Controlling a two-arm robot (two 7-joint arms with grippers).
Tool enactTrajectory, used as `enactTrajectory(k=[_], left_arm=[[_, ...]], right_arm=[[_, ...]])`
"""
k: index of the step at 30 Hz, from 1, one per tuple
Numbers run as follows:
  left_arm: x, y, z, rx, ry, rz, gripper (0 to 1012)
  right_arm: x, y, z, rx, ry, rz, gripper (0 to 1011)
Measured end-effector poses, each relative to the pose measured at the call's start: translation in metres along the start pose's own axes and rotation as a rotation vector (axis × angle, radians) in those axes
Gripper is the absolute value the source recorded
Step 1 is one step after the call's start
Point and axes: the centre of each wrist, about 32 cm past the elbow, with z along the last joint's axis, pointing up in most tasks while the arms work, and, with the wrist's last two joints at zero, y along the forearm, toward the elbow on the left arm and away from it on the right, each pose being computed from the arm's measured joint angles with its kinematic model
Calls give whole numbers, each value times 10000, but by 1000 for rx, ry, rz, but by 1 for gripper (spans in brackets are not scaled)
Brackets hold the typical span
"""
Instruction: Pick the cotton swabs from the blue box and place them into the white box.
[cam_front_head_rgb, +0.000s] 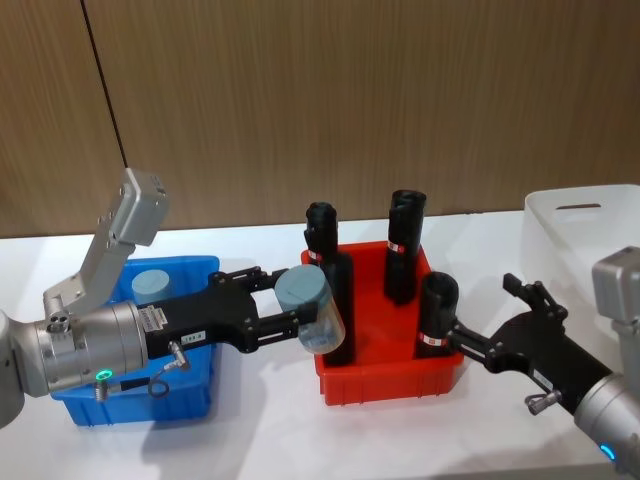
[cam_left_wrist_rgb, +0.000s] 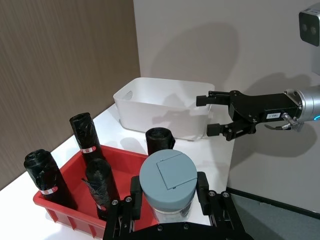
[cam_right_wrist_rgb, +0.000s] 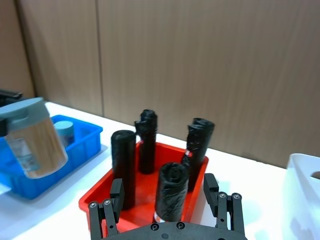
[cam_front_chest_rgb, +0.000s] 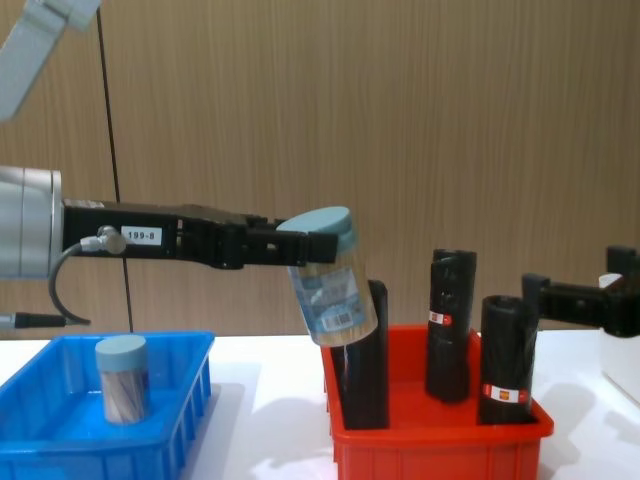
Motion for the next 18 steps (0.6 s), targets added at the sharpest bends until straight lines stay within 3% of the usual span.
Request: enactTrajectory(k=[18], left_arm=[[6,-1,3,-1,-1,0,654]], right_arm=[[246,191,196,-87,-53,260,1001]])
